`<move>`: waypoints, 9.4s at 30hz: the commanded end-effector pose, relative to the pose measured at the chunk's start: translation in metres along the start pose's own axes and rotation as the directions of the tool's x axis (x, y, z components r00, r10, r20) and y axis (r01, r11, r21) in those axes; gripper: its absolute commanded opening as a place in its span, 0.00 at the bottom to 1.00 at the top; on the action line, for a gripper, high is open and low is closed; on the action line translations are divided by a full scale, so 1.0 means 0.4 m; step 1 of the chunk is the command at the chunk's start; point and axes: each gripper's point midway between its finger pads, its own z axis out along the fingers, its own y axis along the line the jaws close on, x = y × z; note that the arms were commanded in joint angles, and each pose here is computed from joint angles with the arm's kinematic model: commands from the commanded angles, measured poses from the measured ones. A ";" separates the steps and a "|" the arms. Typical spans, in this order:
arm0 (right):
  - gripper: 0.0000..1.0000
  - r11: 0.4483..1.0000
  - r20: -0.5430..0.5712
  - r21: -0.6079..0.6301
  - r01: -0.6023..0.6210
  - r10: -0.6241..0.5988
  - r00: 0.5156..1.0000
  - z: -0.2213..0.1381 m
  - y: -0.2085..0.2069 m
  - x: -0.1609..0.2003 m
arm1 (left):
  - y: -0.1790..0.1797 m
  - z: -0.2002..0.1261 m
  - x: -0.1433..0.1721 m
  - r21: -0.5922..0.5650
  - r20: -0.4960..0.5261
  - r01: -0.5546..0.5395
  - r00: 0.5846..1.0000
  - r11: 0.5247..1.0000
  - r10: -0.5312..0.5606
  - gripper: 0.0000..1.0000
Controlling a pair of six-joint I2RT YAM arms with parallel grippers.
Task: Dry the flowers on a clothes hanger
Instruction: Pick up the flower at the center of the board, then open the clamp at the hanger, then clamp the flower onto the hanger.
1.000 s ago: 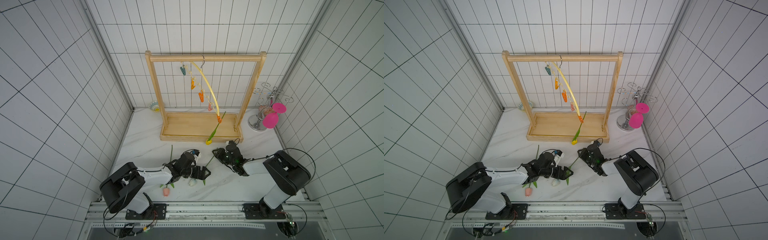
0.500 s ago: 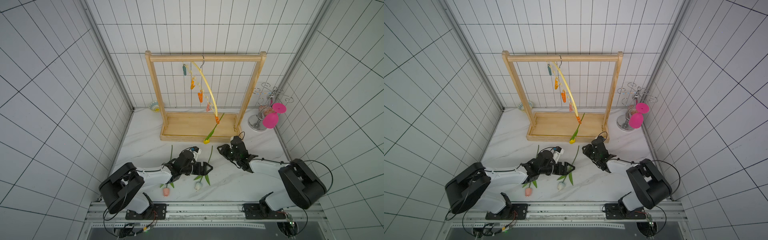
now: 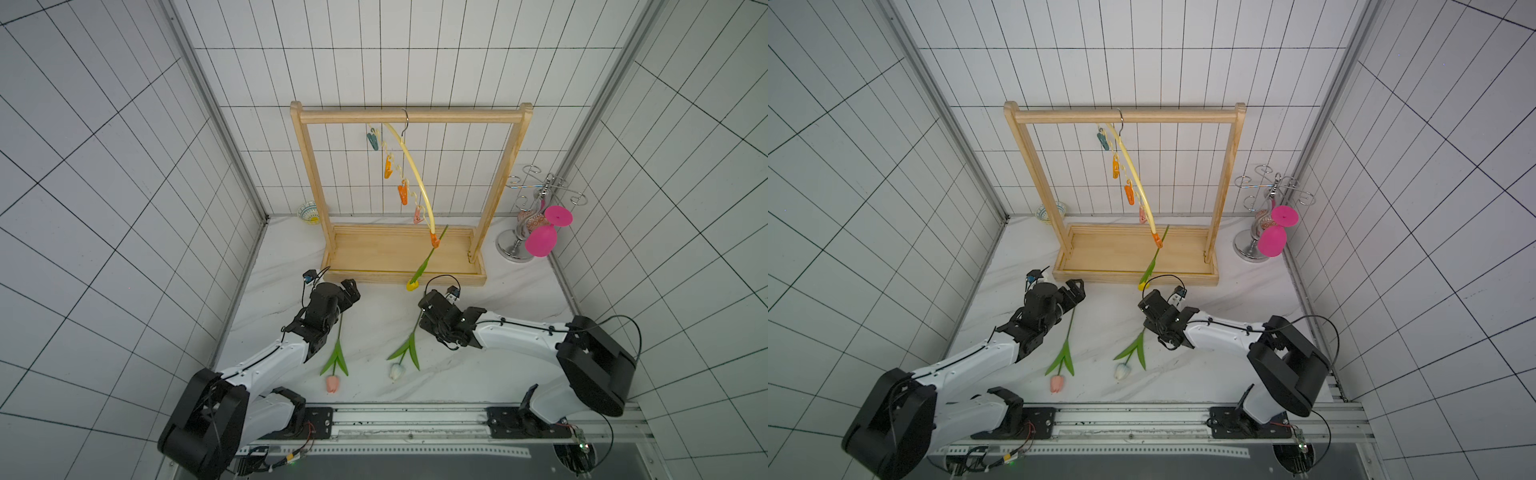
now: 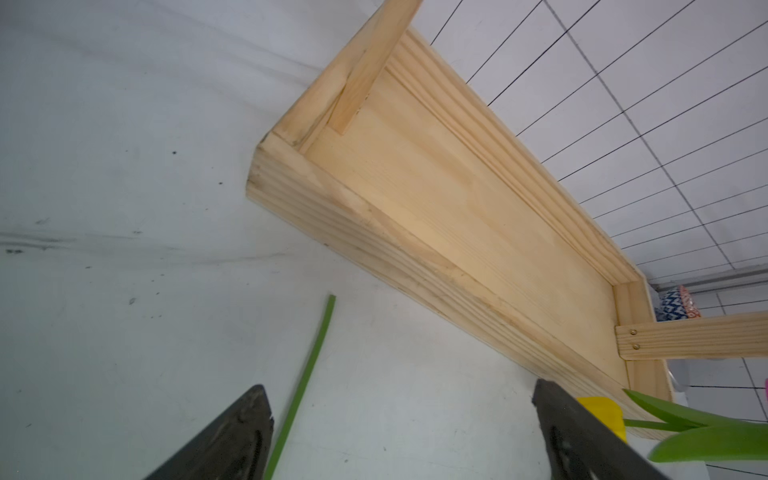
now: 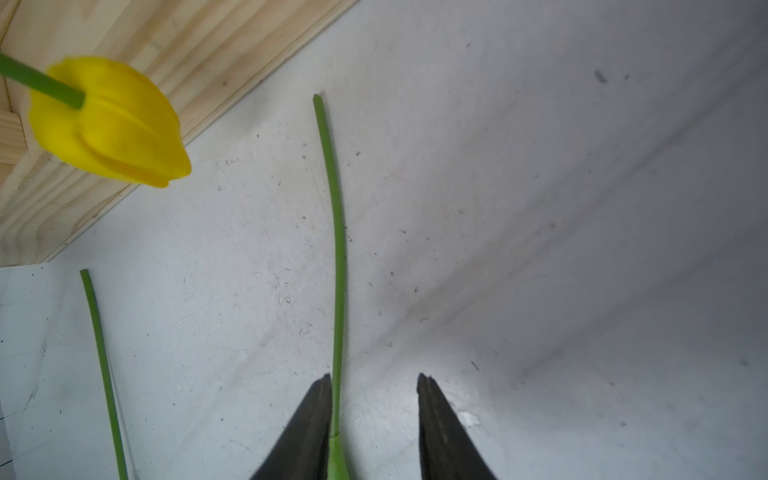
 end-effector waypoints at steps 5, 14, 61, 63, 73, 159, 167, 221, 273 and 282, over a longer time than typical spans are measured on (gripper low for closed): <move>0.34 0.997 0.005 0.080 0.007 -0.007 1.000 0.035 0.024 0.009 | -0.035 -0.007 -0.006 0.049 -0.033 -0.024 0.999 0.999 0.026 0.99; 0.32 0.992 -0.021 0.121 0.037 -0.034 0.999 0.077 0.028 0.027 | -0.038 -0.006 -0.003 0.061 -0.035 -0.015 0.999 0.998 0.017 0.99; 0.00 0.785 0.224 -0.527 0.326 -0.242 0.944 -0.270 0.095 0.009 | -0.102 -0.036 -0.003 0.236 -0.014 -0.044 0.999 0.971 0.048 0.97; 0.00 0.756 0.249 -0.547 0.358 -0.261 0.933 -0.301 0.125 -0.001 | -0.113 -0.045 -0.007 0.264 -0.005 -0.051 0.998 0.963 0.055 0.96; 0.00 0.731 0.349 -0.524 0.438 -0.285 0.893 -0.359 0.292 -0.101 | -0.227 -0.128 -0.109 0.442 0.186 -0.140 0.981 0.886 0.062 0.95; 0.00 0.789 0.470 -0.435 0.434 -0.212 0.857 -0.427 0.339 -0.464 | -0.869 -0.003 -0.120 0.478 0.635 -0.850 0.507 0.219 0.583 0.38; 0.00 0.788 0.468 -0.438 0.432 -0.211 0.858 -0.428 0.341 -0.463 | -0.870 -0.005 -0.123 0.480 0.635 -0.848 0.513 0.225 0.578 0.56; 0.00 0.709 0.601 -0.553 0.438 -0.025 0.799 -0.370 0.325 -0.466 | -0.934 -0.109 -0.114 0.576 0.556 -0.740 0.666 0.346 0.498 0.28; 0.00 0.628 0.563 -0.637 0.447 -0.016 0.826 -0.403 0.361 -0.440 | -0.903 -0.090 -0.078 0.648 0.527 -0.662 0.747 0.378 0.405 0.25; 0.03 0.659 0.567 -0.612 0.438 -0.020 0.823 -0.396 0.346 -0.446 | -0.900 -0.095 -0.083 0.638 0.534 -0.670 0.740 0.380 0.409 0.49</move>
